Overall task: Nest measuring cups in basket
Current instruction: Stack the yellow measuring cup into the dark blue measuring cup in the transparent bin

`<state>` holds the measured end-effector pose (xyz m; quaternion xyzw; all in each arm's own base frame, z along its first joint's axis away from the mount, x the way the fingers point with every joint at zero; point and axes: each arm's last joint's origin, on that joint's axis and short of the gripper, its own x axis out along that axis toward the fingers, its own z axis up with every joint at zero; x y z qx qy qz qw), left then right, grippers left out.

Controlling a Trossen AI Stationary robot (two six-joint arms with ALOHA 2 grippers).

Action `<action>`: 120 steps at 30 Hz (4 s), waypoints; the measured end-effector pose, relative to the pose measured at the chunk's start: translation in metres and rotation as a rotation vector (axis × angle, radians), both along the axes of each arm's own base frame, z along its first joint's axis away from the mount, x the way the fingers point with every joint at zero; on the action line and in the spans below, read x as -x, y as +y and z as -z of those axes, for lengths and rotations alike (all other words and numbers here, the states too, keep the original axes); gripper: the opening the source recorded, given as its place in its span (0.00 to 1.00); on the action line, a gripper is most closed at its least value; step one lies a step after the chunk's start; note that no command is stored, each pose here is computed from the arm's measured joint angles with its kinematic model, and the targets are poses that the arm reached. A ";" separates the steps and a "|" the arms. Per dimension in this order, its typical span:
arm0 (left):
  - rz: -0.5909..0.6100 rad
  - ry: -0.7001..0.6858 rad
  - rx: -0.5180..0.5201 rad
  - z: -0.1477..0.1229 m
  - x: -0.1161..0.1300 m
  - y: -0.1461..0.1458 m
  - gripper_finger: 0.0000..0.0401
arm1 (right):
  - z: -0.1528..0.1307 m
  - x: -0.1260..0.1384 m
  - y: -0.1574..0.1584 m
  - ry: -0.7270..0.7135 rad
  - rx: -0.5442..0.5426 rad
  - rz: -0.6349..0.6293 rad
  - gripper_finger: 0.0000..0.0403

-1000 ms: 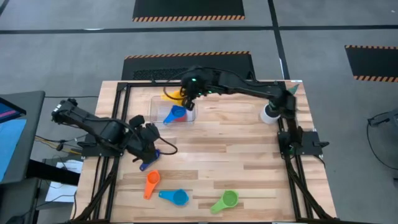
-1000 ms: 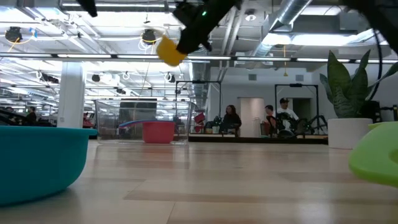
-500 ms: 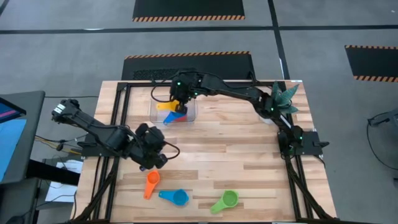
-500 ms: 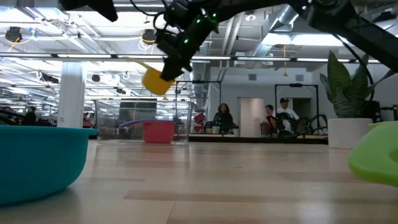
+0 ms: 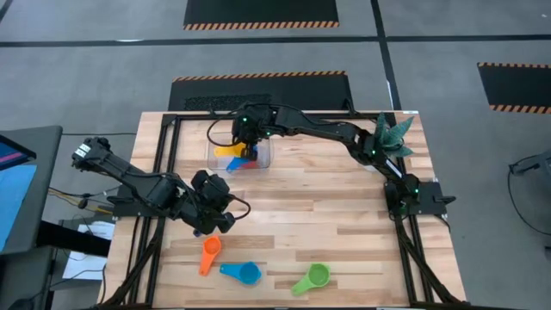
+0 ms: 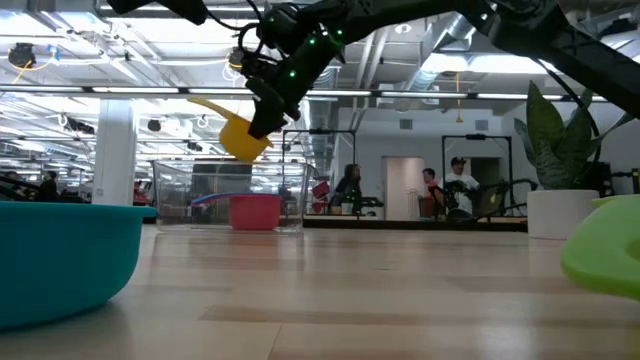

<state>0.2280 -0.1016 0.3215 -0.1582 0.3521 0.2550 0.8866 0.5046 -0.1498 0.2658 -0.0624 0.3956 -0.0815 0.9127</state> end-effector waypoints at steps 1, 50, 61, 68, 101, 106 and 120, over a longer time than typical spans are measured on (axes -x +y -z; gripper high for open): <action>0.001 0.000 0.001 0.000 0.000 0.000 0.00 | 0.001 0.001 0.000 0.011 0.005 -0.008 0.02; 0.025 -0.019 0.058 -0.001 -0.003 -0.003 0.00 | 0.048 0.003 -0.006 0.191 -0.108 0.241 0.02; 0.027 -0.013 0.059 -0.001 -0.003 -0.003 0.00 | 0.049 0.006 -0.005 0.152 -0.290 0.494 0.02; 0.037 -0.006 0.073 -0.001 -0.003 -0.003 0.00 | 0.050 0.006 0.000 0.149 -0.336 0.552 0.04; 0.063 0.012 0.094 0.000 -0.002 -0.004 0.00 | 0.049 0.001 0.017 0.128 -0.414 0.583 0.54; 0.077 0.018 0.082 0.000 -0.002 -0.004 0.00 | 0.024 0.003 0.029 0.083 -0.397 0.524 0.53; 0.077 0.097 0.047 0.003 0.003 0.000 0.00 | -0.106 0.112 0.107 0.388 -0.217 0.196 0.47</action>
